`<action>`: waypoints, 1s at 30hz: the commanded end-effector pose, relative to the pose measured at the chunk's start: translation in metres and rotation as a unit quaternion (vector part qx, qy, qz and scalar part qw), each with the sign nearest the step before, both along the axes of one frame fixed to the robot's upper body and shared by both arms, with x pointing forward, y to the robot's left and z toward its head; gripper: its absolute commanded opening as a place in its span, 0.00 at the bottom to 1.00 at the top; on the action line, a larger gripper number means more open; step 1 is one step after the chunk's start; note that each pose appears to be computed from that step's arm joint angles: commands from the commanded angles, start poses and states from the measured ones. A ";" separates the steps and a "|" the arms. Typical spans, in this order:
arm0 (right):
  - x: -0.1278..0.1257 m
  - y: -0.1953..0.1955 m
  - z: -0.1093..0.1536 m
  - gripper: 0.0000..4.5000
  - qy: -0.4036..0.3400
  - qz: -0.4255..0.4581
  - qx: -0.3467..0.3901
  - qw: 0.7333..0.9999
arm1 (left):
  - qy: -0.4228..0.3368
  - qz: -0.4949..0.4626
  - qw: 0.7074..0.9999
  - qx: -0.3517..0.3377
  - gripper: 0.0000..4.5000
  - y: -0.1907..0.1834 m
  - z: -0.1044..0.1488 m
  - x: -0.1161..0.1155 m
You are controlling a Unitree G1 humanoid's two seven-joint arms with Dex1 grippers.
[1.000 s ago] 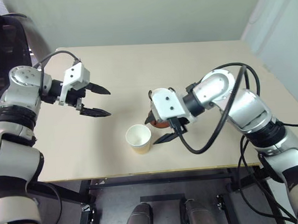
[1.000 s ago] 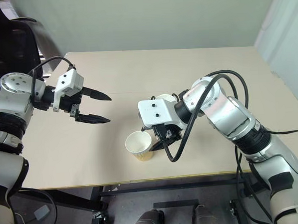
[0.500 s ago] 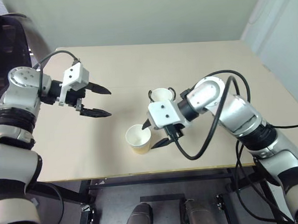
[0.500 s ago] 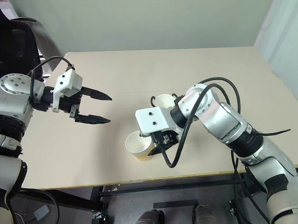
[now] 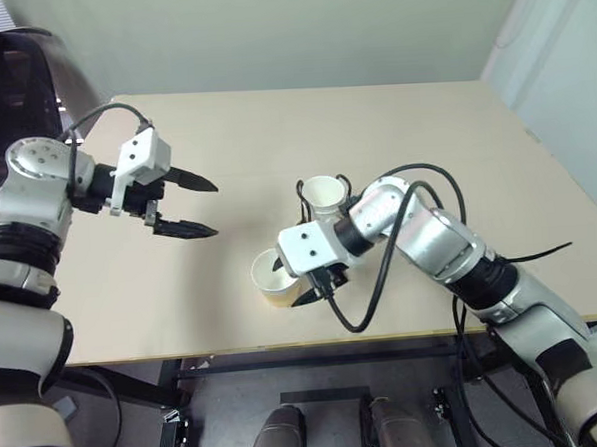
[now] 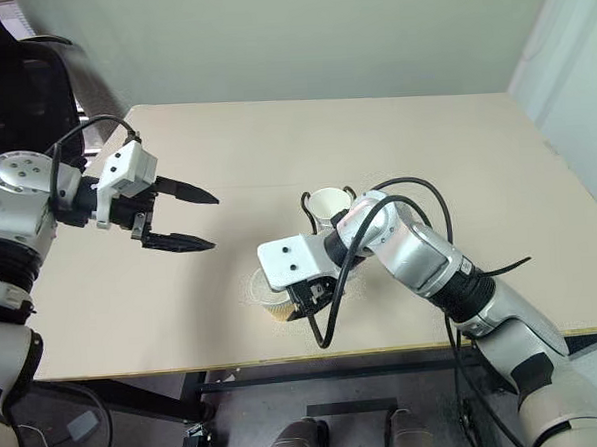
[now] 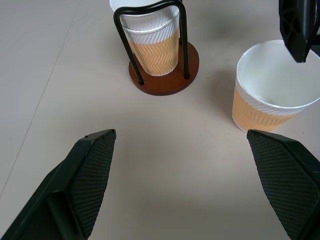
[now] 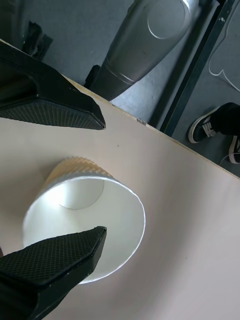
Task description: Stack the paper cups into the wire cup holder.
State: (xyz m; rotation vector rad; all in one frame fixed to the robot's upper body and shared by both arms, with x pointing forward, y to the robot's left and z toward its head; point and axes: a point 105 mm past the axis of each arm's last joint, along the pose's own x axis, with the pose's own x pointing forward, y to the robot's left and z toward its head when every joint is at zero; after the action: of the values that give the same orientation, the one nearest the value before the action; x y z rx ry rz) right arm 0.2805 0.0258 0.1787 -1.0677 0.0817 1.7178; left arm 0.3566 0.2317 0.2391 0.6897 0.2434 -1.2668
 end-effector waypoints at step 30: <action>0.010 -0.003 0.006 0.00 -0.015 0.004 -0.001 1.000 | -0.011 -0.004 1.000 -0.009 1.00 0.004 0.012 -0.005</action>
State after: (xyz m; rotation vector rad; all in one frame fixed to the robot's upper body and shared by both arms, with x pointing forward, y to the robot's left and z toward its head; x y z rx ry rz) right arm 0.2868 0.0284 0.1698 -1.0987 0.0917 1.7361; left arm 0.3549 0.2351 0.2390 0.6790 0.2474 -1.2575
